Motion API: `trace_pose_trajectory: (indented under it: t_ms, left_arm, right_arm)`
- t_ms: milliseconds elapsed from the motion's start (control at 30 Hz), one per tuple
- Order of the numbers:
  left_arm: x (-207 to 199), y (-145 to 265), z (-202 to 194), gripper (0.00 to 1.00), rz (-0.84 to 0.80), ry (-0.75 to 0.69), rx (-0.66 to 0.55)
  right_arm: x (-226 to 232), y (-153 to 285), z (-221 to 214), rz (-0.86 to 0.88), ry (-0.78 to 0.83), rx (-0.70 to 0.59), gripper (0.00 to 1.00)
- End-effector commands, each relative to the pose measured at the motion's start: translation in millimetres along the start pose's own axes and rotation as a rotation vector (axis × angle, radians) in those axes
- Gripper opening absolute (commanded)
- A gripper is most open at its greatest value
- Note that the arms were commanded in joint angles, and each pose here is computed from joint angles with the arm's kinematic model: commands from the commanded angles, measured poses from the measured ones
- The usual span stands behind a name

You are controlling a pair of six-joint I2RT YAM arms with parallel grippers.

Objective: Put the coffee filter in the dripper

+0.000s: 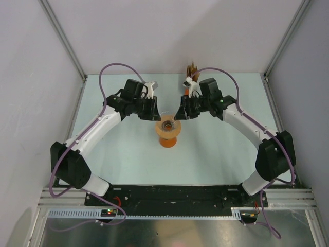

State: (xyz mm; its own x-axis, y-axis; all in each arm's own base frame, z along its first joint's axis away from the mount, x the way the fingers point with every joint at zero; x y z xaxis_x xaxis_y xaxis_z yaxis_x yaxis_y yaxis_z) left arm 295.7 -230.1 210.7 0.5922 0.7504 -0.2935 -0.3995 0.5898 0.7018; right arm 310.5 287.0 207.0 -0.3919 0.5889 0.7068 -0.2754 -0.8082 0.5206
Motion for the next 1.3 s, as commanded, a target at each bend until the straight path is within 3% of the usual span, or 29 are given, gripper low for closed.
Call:
trace_pose_trajectory:
  t_ms: [0,100,333,433,1267]
  left_arm:
    - [0,-2,10,0.25,-0.012,-0.01,-0.031]
    - [0,-5,11,0.21,-0.017,-0.009,-0.027]
    - [2,-8,9,0.04,-0.012,-0.007,-0.019]
    - [4,-11,4,0.01,-0.012,-0.01,-0.009]
    - [34,-50,-46,0.0,-0.002,0.033,0.089]
  right_arm:
    - [6,1,15,-0.016,0.026,-0.024,0.38]
    - [3,-2,14,-0.029,0.019,-0.009,0.33]
    - [-2,-6,11,-0.051,0.022,0.011,0.1]
    - [-5,-9,7,-0.073,0.045,0.024,0.01]
    - [-41,-34,-14,-0.203,0.083,0.112,0.0]
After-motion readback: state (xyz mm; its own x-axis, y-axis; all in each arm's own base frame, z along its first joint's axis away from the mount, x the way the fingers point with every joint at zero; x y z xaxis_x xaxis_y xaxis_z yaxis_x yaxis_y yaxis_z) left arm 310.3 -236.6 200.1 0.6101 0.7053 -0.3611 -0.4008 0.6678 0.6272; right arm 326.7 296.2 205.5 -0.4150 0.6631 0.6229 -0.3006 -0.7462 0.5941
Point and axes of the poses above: each gripper's point midway between its finger pads, its own y axis back along the fingers, its own x axis along the line the jaws close on, z = x × y, the point moved 1 cm from there along y, back along the fingers, and after that the axes turned 14 degrees about -y, right-handed, at the moved point
